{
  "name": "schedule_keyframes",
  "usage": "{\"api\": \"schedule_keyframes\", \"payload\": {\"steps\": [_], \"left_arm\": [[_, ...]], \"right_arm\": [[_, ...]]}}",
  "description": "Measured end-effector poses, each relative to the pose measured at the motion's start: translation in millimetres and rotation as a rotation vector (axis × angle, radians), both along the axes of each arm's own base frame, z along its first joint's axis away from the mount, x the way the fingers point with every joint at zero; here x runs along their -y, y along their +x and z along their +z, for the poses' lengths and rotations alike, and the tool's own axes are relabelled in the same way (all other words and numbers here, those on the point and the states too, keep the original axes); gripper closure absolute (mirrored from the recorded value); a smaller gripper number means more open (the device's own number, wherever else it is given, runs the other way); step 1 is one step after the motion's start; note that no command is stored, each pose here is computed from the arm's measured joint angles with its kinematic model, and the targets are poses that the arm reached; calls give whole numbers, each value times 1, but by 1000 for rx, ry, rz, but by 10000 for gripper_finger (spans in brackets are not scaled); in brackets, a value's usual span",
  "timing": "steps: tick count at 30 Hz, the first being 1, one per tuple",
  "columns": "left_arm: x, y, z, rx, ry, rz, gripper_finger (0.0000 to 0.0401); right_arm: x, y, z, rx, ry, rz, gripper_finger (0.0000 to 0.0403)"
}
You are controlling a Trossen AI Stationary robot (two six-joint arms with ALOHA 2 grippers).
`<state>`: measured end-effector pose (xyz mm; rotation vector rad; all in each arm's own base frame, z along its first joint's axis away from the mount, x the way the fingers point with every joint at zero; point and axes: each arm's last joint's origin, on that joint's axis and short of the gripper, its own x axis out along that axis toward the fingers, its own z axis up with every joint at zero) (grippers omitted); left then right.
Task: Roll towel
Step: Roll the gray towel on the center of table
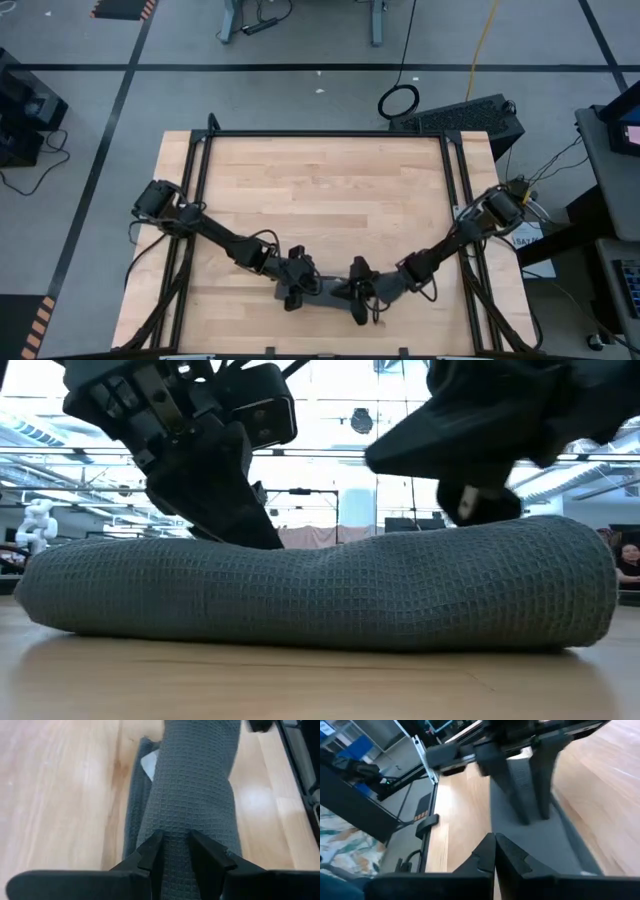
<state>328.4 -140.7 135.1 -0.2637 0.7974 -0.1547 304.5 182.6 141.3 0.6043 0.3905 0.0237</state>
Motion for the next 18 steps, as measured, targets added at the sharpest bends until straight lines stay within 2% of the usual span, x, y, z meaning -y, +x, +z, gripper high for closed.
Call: {"api": "schedule_keyframes", "payload": {"steps": [5,9,12,14,18], "left_arm": [[-6,3,4,10,-14,11,306],[-9,2,20,38,-79,-4,306],[-6,-2,30,60,-89,-40,306],[0,-6,28,43,-36,-87,306],[3,-10,-2,-60,72,-89,306]], "right_arm": [[-8,-10,-9,-55,-92,-33,403],[-6,-10,-24,-115,-139,-53,403],[-4,-9,-33,-138,-157,-58,403],[-4,-9,-38,-148,-163,-60,403],[-5,-8,-47,-163,-160,-61,403]]}}
